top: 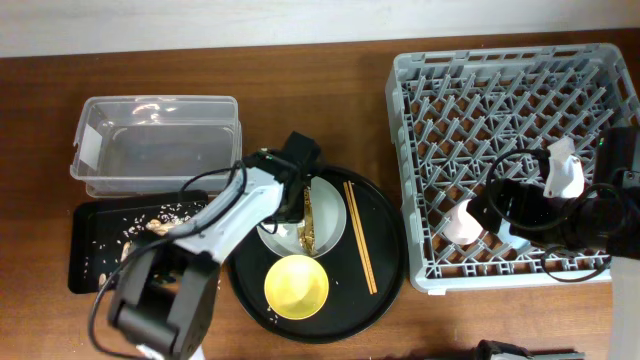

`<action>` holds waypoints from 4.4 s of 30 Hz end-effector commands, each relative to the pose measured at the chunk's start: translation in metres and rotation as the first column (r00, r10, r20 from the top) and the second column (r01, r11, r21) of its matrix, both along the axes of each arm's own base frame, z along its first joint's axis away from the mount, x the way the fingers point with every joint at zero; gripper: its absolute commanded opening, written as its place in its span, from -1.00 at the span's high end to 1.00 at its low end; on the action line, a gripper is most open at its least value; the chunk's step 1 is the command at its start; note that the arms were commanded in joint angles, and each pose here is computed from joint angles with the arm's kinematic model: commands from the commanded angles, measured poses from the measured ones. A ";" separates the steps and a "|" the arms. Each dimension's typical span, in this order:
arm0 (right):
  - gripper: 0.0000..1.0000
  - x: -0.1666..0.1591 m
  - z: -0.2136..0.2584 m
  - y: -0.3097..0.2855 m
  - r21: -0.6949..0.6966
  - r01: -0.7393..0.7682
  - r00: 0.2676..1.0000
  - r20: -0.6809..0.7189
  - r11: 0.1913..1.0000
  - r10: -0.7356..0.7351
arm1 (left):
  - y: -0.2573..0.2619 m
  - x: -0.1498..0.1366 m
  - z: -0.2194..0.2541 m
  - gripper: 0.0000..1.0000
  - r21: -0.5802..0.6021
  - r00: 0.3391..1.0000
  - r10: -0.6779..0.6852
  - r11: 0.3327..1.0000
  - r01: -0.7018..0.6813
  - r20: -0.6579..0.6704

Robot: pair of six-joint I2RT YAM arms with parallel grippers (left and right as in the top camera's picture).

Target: Sort waste into correct bins and load items into the dishwasher rack

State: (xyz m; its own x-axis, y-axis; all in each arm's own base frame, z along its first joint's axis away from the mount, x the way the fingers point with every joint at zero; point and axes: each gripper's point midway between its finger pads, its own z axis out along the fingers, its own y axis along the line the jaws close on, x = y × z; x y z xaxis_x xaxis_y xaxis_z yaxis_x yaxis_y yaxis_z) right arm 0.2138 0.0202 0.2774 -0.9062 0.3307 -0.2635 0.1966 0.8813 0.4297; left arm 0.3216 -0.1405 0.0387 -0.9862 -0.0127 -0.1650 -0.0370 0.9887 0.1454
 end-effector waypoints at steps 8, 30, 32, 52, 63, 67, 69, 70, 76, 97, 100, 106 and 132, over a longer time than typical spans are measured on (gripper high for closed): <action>-0.97 0.001 0.002 0.001 -0.002 -0.009 1.000 0.008 1.000 0.009 | 0.002 0.023 0.078 1.00 -0.059 1.000 0.015 0.998 -0.015 0.001; -0.97 -0.003 0.001 0.002 0.003 -0.009 1.000 -0.011 1.000 0.009 | -0.003 0.062 0.081 -0.27 -0.233 0.999 -0.035 0.972 0.033 -0.006; -0.97 -0.004 0.001 0.002 0.003 -0.009 1.000 -0.012 1.000 0.009 | -0.033 0.042 0.056 -0.18 -0.196 0.993 -0.108 0.976 0.096 -0.050; -0.97 -0.010 -0.002 0.004 -0.006 -0.052 0.998 -0.025 0.999 0.052 | 0.071 0.099 0.128 1.00 -0.006 0.982 0.151 0.988 -0.151 0.110; -0.97 -0.027 -0.007 0.075 0.038 -0.488 0.873 0.048 0.872 0.486 | 0.138 0.143 0.111 -0.98 -0.129 0.984 0.133 0.985 -0.118 0.120; -0.97 -0.012 -0.011 0.087 -0.081 -0.474 0.877 0.048 0.877 0.479 | 0.136 0.091 0.167 -0.85 -0.123 0.989 0.125 0.986 -0.115 0.077; -0.97 -0.003 -0.014 0.080 -0.125 -0.382 0.921 0.032 0.915 0.389 | 0.131 0.061 0.208 -0.84 -0.131 0.986 0.108 0.987 -0.091 0.128; -0.97 0.000 -0.013 0.077 -0.129 -0.346 0.935 0.032 0.929 0.353 | 0.128 0.047 0.228 -0.84 -0.136 0.982 0.099 0.988 -0.077 0.162; -0.97 0.015 -0.008 0.079 -0.133 -0.315 0.941 0.087 0.940 0.328 | 0.100 -0.046 0.317 -0.99 -0.232 0.931 0.063 0.972 0.024 0.360; -0.97 0.015 -0.008 0.079 -0.133 -0.315 0.940 0.089 0.940 0.328 | 0.095 -0.110 0.368 -0.99 -0.101 0.523 -0.095 0.937 0.334 0.847; -0.97 0.015 -0.008 0.079 -0.133 -0.315 0.940 0.089 0.940 0.328 | 0.076 -0.092 0.321 -0.99 -0.098 0.426 -0.105 0.899 0.426 0.899; -0.97 0.015 -0.008 0.079 -0.133 -0.315 0.940 0.089 0.940 0.328 | 0.068 -0.088 0.200 -0.99 -0.081 0.339 -0.095 0.879 0.469 0.936; -0.97 0.032 0.012 0.103 -0.028 -0.347 0.914 0.214 0.938 0.344 | 0.071 -0.086 0.123 -0.99 -0.038 0.206 -0.068 0.881 0.472 0.976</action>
State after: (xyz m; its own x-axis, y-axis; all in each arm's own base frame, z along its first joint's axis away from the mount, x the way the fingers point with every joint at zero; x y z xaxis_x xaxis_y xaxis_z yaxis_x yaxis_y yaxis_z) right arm 0.2443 0.1087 0.2805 -0.8954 0.0059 -0.4452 -0.1773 0.9125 0.3686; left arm 0.2351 -0.0704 0.1629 -0.0759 -0.0323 -0.9966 0.3368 0.9399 -0.0561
